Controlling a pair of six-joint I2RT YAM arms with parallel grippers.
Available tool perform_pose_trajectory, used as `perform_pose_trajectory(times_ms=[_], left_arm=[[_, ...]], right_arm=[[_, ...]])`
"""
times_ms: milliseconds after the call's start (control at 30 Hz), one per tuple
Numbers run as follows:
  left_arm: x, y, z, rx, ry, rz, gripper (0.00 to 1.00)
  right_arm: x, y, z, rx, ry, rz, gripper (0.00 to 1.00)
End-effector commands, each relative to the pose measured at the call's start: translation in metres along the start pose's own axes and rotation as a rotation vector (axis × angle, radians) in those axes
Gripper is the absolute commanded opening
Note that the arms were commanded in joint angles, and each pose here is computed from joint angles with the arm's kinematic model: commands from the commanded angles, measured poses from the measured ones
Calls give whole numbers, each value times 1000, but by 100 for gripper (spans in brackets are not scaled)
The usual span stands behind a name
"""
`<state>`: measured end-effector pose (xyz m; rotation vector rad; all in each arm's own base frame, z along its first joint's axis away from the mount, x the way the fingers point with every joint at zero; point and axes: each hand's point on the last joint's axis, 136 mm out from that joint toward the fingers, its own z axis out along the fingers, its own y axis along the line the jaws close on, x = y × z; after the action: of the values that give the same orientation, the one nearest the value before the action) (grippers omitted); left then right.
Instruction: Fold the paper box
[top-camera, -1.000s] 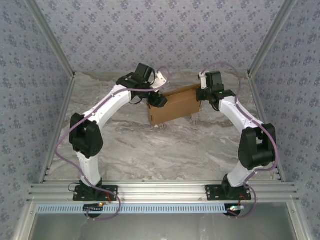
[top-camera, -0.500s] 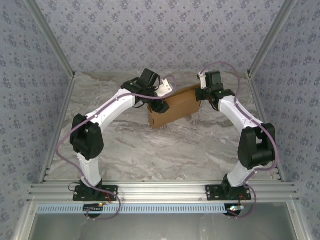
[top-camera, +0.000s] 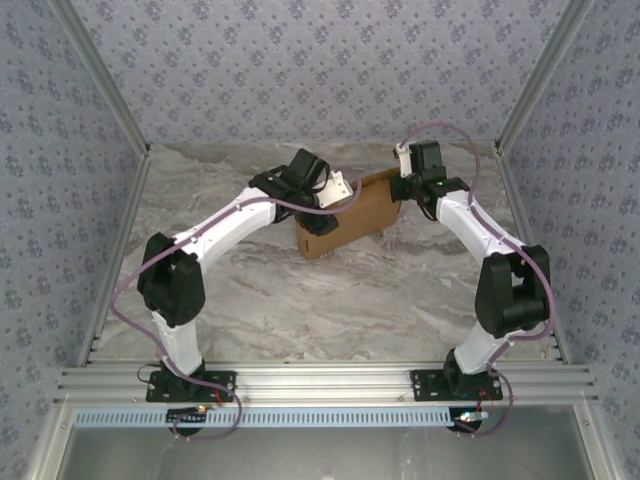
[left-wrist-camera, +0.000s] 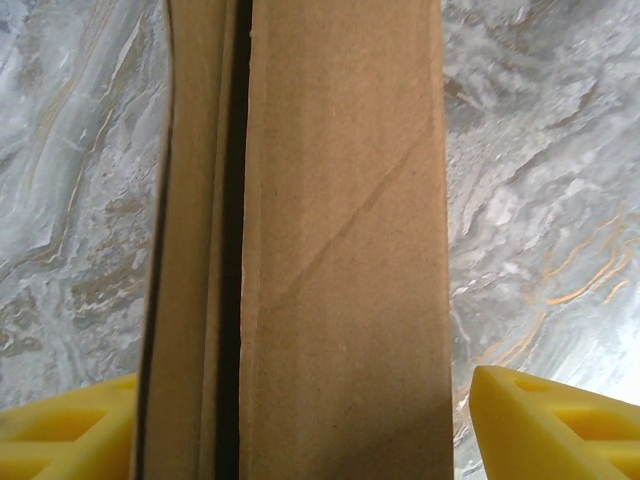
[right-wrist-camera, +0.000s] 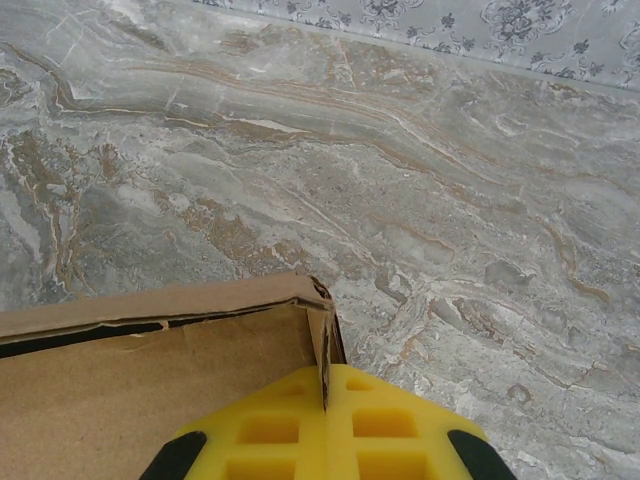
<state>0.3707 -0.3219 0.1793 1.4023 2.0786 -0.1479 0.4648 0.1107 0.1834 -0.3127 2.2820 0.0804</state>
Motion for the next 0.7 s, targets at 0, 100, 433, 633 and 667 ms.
perform_pose_trajectory(times_ms=[0,100,433,633,667], left_arm=[[-3,5,-15,-96,3,61,69],[-2,3,-14,-136,12,89,65],[5,-7,-7,-178,24,129,49],[12,-11,0,-166,37,129,42],[13,-11,1,-163,41,129,41]], right_arm=[[64,13,16,-46,235,10,4],[64,13,16,-49,234,12,4],[60,10,12,-58,228,23,5],[47,8,3,-76,194,35,15],[43,8,0,-79,185,35,18]])
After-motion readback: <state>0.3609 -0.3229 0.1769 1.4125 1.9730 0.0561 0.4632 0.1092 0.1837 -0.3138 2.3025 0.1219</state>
